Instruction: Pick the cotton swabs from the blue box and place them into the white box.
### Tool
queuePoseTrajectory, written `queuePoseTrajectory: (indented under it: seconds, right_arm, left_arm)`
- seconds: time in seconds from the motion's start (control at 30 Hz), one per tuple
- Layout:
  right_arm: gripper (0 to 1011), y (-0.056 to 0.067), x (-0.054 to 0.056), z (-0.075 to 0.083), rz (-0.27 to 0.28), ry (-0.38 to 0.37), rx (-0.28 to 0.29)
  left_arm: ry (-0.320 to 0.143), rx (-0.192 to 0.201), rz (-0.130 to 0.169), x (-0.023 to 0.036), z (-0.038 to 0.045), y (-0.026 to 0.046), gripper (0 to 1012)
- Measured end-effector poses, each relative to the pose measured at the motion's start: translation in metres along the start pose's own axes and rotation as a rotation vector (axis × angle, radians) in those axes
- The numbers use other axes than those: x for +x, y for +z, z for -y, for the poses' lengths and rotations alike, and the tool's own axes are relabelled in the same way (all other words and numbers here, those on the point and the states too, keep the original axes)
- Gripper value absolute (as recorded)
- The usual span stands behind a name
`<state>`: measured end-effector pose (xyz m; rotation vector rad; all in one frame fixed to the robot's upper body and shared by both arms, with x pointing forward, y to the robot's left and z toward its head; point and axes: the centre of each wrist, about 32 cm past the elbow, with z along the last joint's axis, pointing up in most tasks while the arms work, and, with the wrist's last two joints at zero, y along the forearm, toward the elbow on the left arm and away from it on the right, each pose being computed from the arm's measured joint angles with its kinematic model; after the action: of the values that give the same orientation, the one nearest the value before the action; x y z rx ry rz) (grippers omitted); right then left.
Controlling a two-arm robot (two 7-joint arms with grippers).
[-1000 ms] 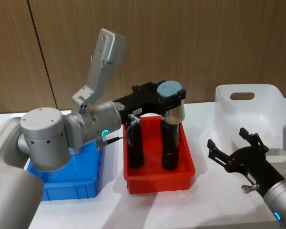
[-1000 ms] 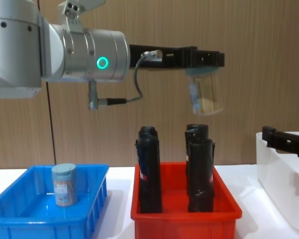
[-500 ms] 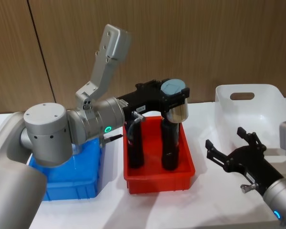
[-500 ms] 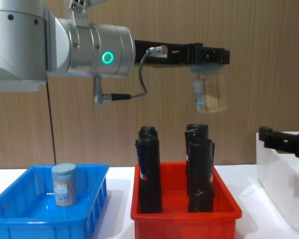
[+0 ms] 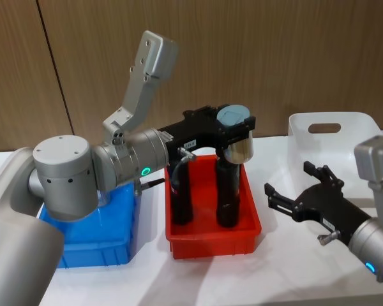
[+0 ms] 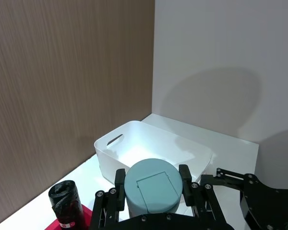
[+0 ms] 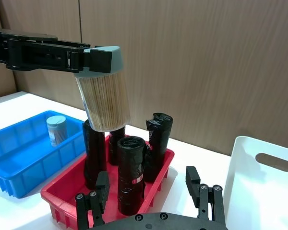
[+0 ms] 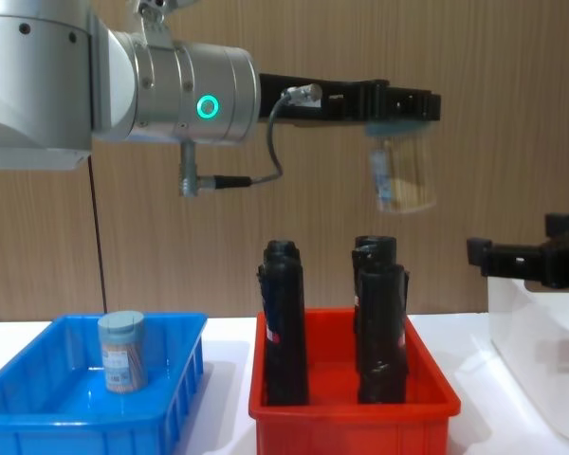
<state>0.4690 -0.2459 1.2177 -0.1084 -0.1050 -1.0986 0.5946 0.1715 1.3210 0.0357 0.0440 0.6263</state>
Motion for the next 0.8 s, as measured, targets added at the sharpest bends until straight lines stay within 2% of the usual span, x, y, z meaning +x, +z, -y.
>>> queuePoseTrajectory:
  seconds: [0.27,0.8]
  right_arm:
    - [1002,0.008,0.015,-0.011,0.017,0.043,-0.025]
    - [1002,0.020,0.034,-0.028,0.018,0.090,-0.047]
  left_arm:
    - [-0.001,0.001,0.000,0.0000,0.0003,0.0002,670]
    - [-0.001,0.001,0.000,0.0000,0.0005,0.0007,670]
